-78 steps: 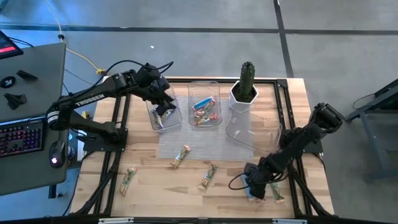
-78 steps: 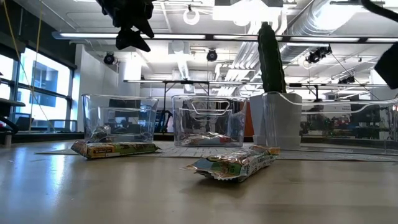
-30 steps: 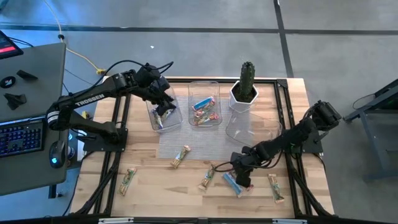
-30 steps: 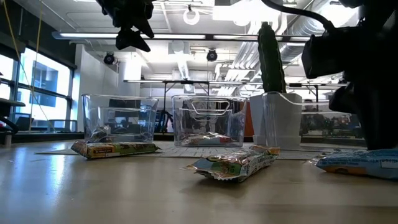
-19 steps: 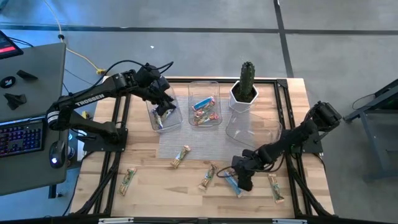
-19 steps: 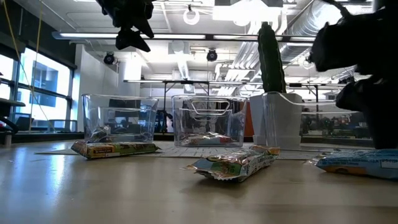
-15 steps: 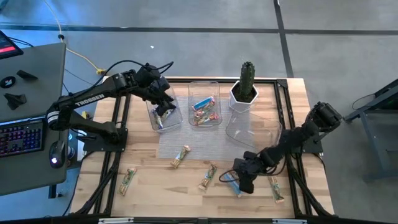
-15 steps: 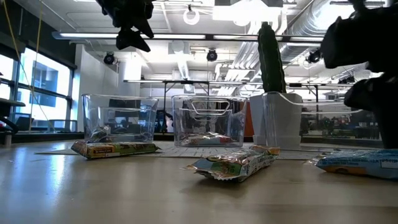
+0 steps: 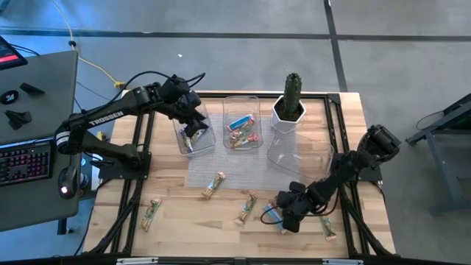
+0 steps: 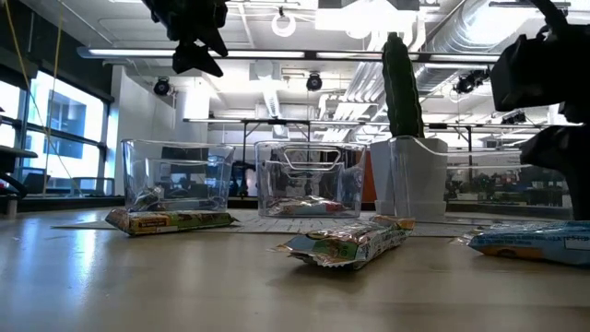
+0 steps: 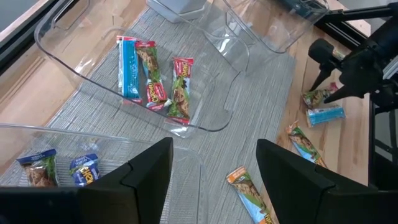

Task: Pick and place Granola Bars by type
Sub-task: Put the red granola bar into the middle bin

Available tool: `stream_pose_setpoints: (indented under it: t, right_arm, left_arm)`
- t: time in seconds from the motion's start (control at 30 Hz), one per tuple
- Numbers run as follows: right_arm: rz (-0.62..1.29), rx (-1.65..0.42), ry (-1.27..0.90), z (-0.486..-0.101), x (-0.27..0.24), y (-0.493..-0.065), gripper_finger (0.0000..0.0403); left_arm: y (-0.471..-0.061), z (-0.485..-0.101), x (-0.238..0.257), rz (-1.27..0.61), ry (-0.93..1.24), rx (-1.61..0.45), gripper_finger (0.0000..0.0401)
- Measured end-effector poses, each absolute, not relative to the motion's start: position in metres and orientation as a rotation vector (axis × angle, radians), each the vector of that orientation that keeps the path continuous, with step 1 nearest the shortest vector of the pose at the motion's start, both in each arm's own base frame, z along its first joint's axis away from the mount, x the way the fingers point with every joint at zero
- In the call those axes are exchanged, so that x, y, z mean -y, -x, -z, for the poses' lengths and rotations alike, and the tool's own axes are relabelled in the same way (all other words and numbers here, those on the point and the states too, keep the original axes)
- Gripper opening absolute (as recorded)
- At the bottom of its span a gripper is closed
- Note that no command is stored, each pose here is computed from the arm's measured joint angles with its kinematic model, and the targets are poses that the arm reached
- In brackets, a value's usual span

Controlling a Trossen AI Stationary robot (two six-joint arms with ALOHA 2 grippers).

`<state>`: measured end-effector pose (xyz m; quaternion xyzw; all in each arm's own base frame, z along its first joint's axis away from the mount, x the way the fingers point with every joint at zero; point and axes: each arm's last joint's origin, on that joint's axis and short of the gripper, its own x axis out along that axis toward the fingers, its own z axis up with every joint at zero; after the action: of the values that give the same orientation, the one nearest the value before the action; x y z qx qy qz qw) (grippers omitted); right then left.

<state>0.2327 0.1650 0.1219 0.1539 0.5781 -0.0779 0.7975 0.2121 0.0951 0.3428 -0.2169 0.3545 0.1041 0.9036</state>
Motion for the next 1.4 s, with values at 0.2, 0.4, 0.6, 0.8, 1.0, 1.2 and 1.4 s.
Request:
stream_pose_setpoints:
  t: [0.2, 0.4, 0.6, 0.8, 1.0, 1.2, 1.4]
  right_arm:
    - [0.156, -1.261, -0.336, -0.121, -0.164, -0.232, 0.0122]
    - [0.109, -1.251, -0.322, -0.145, -0.159, -0.247, 0.0086]
    - [0.138, -1.075, -0.08, -0.2, -0.125, -0.281, 0.0083]
    - [0.266, -0.861, 0.205, -0.25, -0.055, -0.326, 0.0083]
    - [0.276, -0.684, 0.259, -0.277, 0.036, -0.35, 0.0083]
    - [0.147, -0.739, 0.262, -0.241, 0.085, -0.358, 0.0083]
    - [0.205, -0.832, 0.262, -0.201, 0.104, -0.371, 0.0083]
  left_arm:
    - [-0.212, -0.343, -0.095, -0.215, 0.448, -0.733, 0.0227]
    - [-0.212, -0.343, -0.095, -0.216, 0.45, -0.731, 0.0227]
    - [-0.213, -0.344, -0.095, -0.215, 0.446, -0.72, 0.0227]
    - [-0.215, -0.346, -0.096, -0.214, 0.461, -0.686, 0.0227]
    - [-0.215, -0.346, -0.096, -0.214, 0.461, -0.68, 0.0227]
    - [-0.215, -0.346, -0.096, -0.211, 0.452, -0.683, 0.0227]
    - [-0.215, -0.346, -0.096, -0.204, 0.429, -0.69, 0.0227]
